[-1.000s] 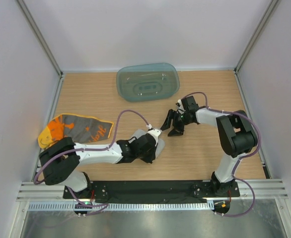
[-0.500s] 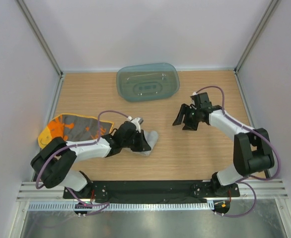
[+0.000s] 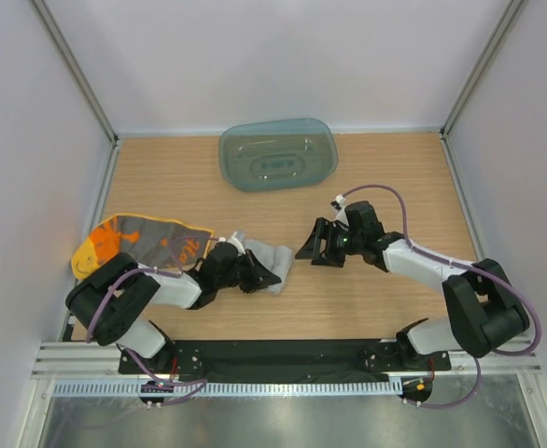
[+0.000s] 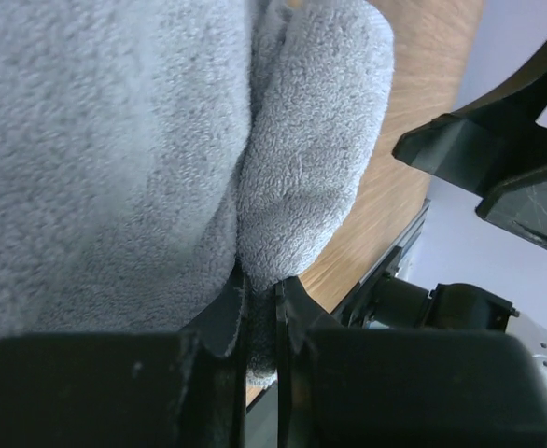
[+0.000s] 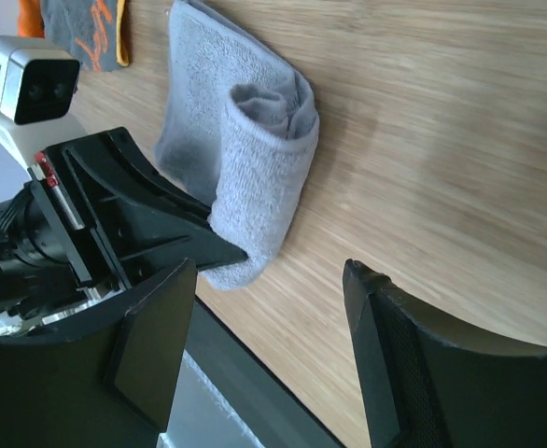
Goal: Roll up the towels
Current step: Roll the towel
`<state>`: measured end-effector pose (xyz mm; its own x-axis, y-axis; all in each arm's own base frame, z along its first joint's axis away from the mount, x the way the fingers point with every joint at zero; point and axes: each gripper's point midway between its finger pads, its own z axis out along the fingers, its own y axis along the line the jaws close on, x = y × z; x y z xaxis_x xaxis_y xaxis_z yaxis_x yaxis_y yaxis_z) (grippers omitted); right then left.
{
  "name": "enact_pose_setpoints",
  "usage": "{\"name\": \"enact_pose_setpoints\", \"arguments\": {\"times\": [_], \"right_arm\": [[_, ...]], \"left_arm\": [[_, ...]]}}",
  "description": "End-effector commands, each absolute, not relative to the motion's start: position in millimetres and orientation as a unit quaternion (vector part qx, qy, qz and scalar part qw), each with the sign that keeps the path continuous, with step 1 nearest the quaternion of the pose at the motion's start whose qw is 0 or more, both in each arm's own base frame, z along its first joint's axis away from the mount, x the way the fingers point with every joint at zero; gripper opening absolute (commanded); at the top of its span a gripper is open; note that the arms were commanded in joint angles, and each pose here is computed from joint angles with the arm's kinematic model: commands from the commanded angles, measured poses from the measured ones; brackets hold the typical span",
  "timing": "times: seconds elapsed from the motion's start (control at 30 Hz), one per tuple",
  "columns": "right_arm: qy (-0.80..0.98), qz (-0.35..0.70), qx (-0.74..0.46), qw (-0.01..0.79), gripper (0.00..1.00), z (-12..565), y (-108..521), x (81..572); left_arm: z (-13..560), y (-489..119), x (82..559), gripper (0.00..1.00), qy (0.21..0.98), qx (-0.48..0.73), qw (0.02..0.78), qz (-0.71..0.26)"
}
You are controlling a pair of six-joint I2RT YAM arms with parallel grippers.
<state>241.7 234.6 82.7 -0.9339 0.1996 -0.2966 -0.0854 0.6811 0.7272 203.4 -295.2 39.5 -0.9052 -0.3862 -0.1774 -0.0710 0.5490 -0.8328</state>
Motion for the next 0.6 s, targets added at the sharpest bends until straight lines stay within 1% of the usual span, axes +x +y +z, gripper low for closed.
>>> {"name": "enact_pose_setpoints", "arguments": {"times": [0.0, 0.17, 0.3, 0.43, 0.57], "right_arm": [[0.874, 0.445, 0.019, 0.194, 0.71, 87, 262, 253], [0.87, 0.457, 0.004, 0.186, 0.7, 75, 283, 256], [0.871, 0.457, -0.002, 0.18, 0.69, 63, 291, 257], [0.874, 0.455, -0.008, 0.17, 0.65, 48, 299, 256], [0.875, 0.457, -0.015, 0.157, 0.57, 32, 308, 250]], "left_arm": [[45, -289, 211, 0.0, 0.836, -0.188, 0.192, -0.479], [39, -283, 211, 0.0, 0.83, -0.212, 0.191, -0.48], [29, -283, 210, 0.0, 0.833, -0.224, 0.173, -0.476], [26, -286, 209, 0.0, 0.818, -0.24, 0.158, -0.498], [21, -290, 209, 0.0, 0.813, -0.24, 0.147, -0.51]]}}
